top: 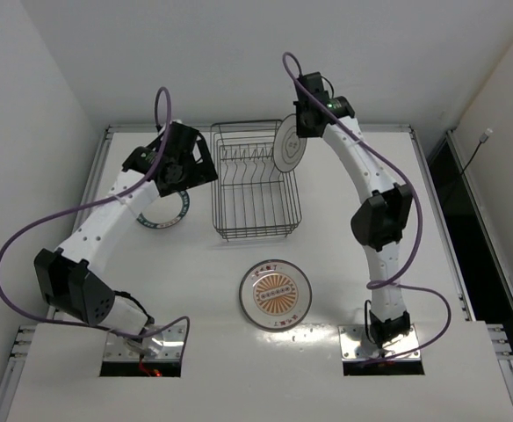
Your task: Load the plates into the dish rack
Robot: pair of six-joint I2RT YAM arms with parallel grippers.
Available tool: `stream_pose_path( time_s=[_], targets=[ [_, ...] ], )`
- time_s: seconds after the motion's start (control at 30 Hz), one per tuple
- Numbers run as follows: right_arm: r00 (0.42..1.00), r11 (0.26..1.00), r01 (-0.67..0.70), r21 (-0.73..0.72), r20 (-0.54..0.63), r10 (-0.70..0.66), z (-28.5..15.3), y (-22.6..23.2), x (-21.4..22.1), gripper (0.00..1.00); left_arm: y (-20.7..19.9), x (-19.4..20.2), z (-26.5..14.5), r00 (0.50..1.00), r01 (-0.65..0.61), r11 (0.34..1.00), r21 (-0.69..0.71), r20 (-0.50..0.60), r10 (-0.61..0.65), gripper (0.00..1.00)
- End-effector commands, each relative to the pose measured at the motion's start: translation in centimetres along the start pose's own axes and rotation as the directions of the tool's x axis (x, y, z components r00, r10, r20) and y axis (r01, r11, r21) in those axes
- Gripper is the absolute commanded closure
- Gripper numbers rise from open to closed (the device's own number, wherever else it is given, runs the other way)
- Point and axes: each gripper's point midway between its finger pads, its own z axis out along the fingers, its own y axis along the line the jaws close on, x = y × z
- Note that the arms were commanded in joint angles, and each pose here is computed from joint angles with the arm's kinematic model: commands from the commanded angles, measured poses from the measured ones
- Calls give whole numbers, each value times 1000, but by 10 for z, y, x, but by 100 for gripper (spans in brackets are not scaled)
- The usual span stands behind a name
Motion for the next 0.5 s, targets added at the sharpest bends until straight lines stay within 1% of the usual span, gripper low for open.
stream_pose_path(
  time_s=[0.0,0.03,0.07,0.13,0.23,0.27,0.3,0.33,0.4,0.43,0.47],
  targets=[
    [996,999,23,49,81,-27,-8,13,-16,100,1,-11,-12,999,-11,1000,25,52,10,0],
    [997,997,48,56,65,-51,-5,17,-9,100,1,-13,-15,998,-9,1000,30,59,7,0],
    [996,997,44,63,75,-48,-7,16,-13,100,3,-10,-13,998,-22,999,23,51,21,0],
    [996,994,62,90,51,-67,2,18,-3,100,3,-11,-16,998,-18,999,32,63,16,0],
    [991,982,123,143,42,-130,6,25,7,100,5,-8,-19,998,-26,999,45,67,23,0],
    [988,980,141,137,42,-148,4,30,7,100,3,-8,-21,997,-24,998,62,69,20,0],
    [986,977,164,134,16,-167,10,35,19,99,3,-8,-21,997,-33,998,61,70,29,0],
    [985,976,169,135,8,-171,11,35,22,94,2,-9,-21,996,-43,997,65,78,38,0],
    [984,978,176,116,8,-178,12,43,26,91,8,-7,-24,995,-51,997,59,87,45,0],
    [985,980,170,104,17,-173,12,46,24,88,10,-8,-24,995,-50,998,49,93,45,0],
    [982,979,186,87,17,-189,10,53,25,88,13,-7,-26,994,-49,998,41,98,45,0]
  ],
)
